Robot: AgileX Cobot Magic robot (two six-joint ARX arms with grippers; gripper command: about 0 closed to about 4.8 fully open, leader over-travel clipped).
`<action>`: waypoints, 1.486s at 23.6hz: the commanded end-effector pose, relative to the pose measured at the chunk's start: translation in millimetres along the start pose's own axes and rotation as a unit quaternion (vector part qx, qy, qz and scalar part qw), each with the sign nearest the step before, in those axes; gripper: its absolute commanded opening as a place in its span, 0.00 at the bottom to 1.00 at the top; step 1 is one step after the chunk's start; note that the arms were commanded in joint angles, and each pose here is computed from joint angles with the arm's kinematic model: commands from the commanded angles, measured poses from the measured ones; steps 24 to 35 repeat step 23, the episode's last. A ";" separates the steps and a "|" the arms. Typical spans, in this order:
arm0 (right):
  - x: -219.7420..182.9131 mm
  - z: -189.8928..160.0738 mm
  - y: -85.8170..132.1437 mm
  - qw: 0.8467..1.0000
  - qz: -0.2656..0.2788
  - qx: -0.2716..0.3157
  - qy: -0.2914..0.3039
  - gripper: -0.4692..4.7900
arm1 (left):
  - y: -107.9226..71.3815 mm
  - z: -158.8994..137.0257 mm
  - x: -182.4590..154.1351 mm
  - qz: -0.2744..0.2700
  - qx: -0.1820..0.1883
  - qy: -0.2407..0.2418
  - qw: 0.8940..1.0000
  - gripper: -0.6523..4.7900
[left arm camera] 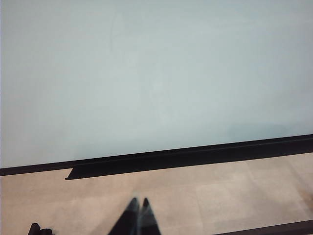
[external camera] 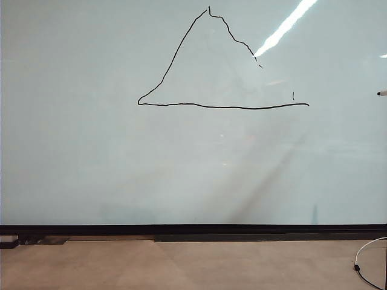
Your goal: Pick up the pen on the shelf to the right of the whiteboard and draw a triangle.
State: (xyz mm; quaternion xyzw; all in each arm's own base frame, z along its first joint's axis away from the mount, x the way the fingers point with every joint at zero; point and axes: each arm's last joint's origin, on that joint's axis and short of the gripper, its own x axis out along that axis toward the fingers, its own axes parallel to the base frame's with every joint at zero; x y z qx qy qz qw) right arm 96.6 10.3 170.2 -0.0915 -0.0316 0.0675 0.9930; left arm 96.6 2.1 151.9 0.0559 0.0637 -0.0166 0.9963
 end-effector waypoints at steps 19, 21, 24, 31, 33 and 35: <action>0.4 -1.3 0.2 1.000 -0.002 0.012 -0.002 0.09 | 0.1 1.8 -0.3 0.000 0.001 -0.005 1.000 0.11; 0.4 -1.3 0.2 1.000 -0.002 0.012 -0.002 0.09 | 0.1 1.8 -0.3 0.000 0.001 -0.005 1.000 0.11; 0.4 -1.3 0.2 1.000 -0.002 0.012 -0.002 0.09 | 0.1 1.8 -0.3 0.000 0.001 -0.005 1.000 0.11; 0.4 -1.3 0.2 1.000 -0.002 0.012 -0.002 0.09 | 0.1 1.8 -0.3 0.000 0.001 -0.005 1.000 0.11; 0.4 -1.3 0.2 1.000 -0.002 0.012 -0.002 0.09 | 0.1 1.8 -0.3 0.000 0.001 -0.005 1.000 0.11; 0.4 -1.3 0.2 1.000 -0.002 0.012 -0.002 0.09 | 0.1 1.8 -0.3 0.000 0.001 -0.005 1.000 0.11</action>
